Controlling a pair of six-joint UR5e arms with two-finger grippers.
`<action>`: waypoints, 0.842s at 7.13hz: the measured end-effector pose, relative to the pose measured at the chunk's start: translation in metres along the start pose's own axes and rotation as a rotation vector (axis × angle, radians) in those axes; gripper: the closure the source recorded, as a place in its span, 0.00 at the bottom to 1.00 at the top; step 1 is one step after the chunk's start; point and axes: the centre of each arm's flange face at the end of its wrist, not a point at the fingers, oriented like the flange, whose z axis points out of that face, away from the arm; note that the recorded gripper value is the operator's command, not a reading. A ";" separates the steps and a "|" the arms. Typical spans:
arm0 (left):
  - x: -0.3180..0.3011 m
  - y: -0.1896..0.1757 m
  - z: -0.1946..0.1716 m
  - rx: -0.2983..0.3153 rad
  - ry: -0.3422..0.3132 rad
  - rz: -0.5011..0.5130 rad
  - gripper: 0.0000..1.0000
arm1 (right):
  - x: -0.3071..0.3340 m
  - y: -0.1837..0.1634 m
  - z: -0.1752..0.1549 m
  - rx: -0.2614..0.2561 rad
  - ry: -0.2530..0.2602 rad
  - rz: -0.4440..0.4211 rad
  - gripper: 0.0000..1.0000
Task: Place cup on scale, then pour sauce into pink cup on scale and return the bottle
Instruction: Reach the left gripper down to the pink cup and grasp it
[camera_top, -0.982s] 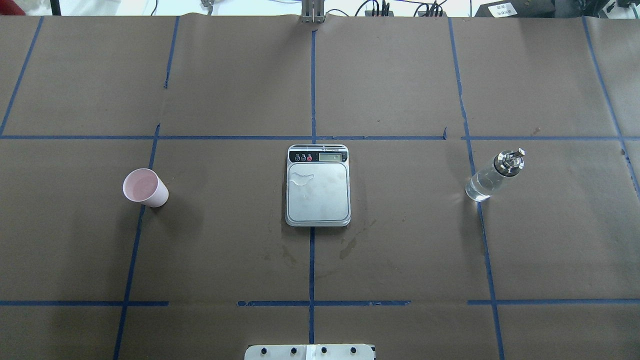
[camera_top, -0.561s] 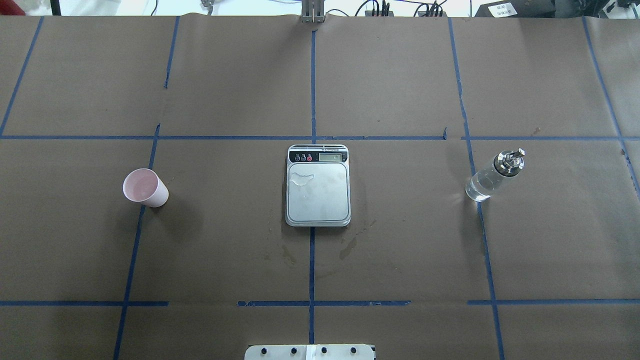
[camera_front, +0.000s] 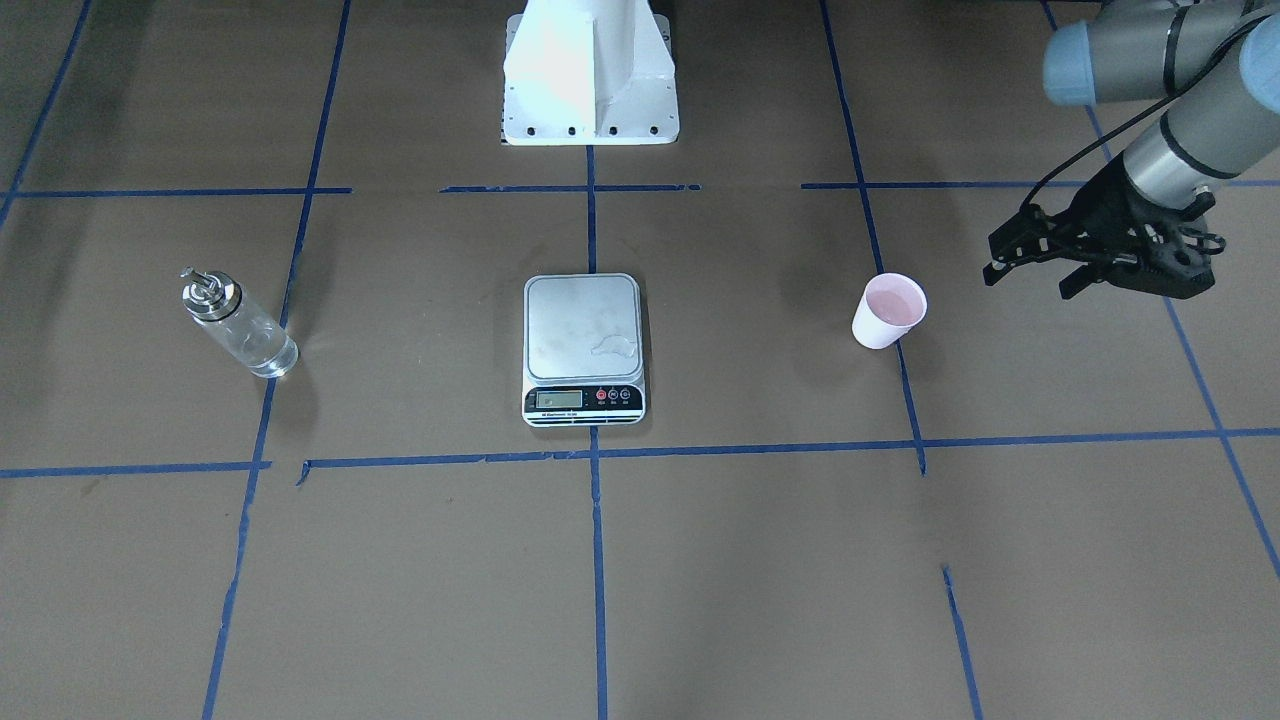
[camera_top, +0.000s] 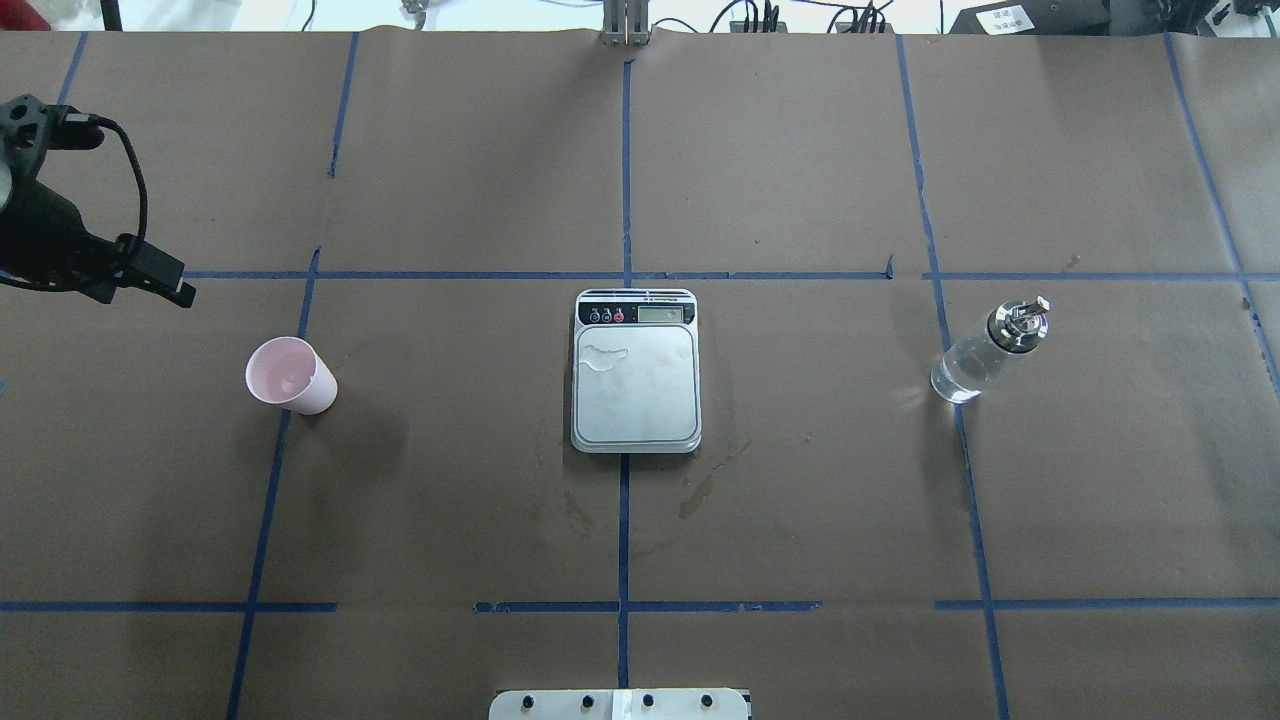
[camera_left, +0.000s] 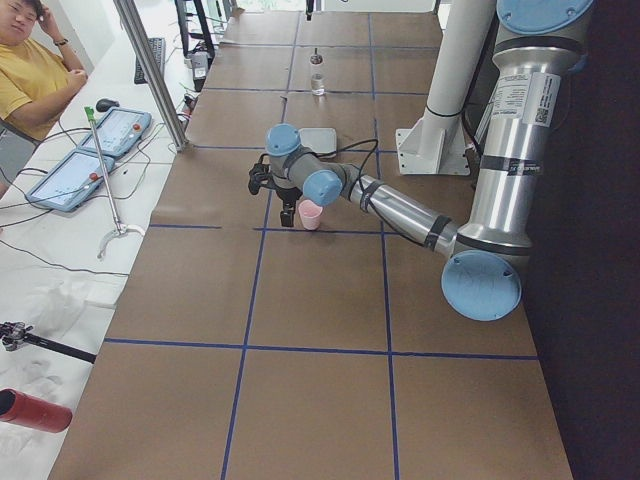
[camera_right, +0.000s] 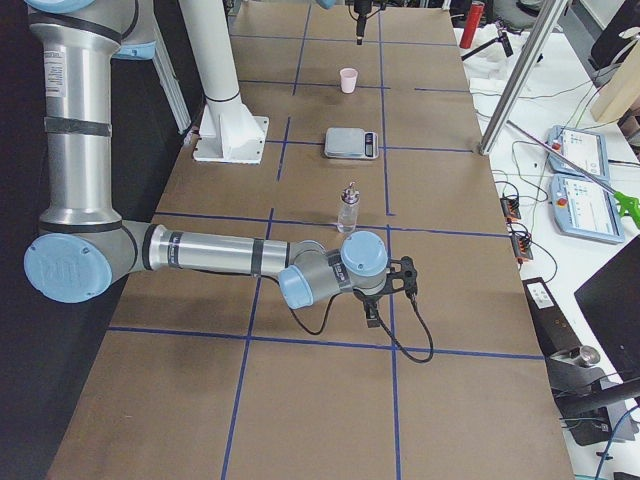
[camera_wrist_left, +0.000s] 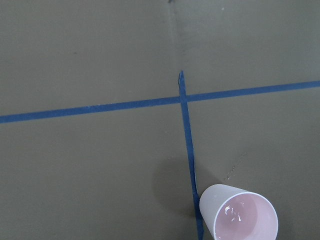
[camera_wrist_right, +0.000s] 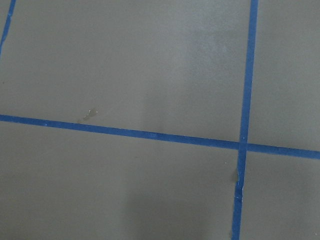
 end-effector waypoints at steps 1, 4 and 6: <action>0.004 0.000 0.018 -0.028 -0.005 0.004 0.01 | -0.003 -0.001 0.003 -0.007 -0.004 -0.006 0.00; 0.035 -0.002 0.074 -0.112 -0.005 0.047 0.05 | -0.011 -0.005 0.011 -0.020 -0.013 -0.023 0.00; 0.046 0.004 0.100 -0.155 -0.009 0.066 0.72 | -0.014 -0.006 0.014 -0.025 -0.015 -0.027 0.00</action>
